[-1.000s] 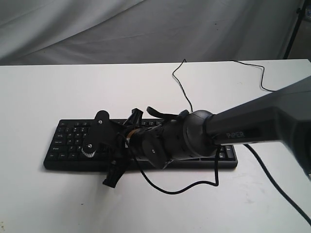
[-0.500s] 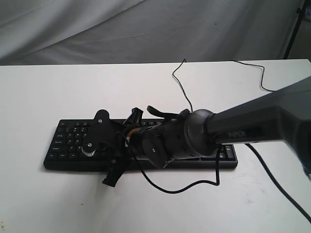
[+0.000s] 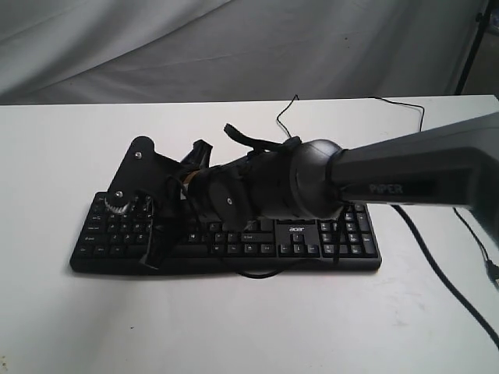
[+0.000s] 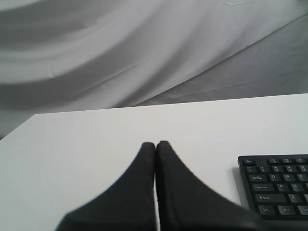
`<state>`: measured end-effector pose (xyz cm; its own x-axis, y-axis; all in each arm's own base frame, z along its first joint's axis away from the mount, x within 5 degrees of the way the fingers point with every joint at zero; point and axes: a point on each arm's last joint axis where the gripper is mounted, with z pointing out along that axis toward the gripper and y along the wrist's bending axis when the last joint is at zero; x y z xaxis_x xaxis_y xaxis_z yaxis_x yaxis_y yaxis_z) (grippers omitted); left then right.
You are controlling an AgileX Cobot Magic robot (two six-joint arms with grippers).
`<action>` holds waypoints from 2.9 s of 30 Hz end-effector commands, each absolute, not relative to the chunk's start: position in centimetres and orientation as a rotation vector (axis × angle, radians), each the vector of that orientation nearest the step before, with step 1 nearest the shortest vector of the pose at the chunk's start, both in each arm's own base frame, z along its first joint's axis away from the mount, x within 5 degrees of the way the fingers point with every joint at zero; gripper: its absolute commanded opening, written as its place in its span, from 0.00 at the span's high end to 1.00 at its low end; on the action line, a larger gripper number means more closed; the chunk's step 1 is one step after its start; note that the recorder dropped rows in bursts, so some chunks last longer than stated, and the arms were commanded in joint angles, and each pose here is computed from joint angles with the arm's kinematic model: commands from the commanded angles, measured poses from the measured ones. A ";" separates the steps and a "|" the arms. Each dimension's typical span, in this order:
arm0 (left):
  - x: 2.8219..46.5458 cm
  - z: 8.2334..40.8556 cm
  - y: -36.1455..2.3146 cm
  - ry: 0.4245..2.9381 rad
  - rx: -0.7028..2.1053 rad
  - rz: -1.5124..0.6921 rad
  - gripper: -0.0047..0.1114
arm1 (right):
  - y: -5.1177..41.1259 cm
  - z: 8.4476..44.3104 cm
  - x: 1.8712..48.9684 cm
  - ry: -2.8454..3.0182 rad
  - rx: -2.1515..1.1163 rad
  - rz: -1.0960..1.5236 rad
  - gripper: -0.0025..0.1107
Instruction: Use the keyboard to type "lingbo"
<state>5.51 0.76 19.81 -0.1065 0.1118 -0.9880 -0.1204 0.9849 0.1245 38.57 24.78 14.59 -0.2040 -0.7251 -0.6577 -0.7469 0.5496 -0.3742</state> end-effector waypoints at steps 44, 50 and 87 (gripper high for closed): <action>5.6 19.7 0.7 1.670 -0.006 0.190 0.95 | 25.3 9.8 39.6 1.983 -1.205 0.018 0.98; 5.6 19.7 0.7 1.670 -0.006 0.190 0.95 | 25.3 12.7 39.6 1.936 -1.194 0.016 0.98; 5.6 19.7 0.7 1.670 -0.006 0.190 0.95 | 24.9 11.3 37.2 1.947 -1.200 0.020 0.98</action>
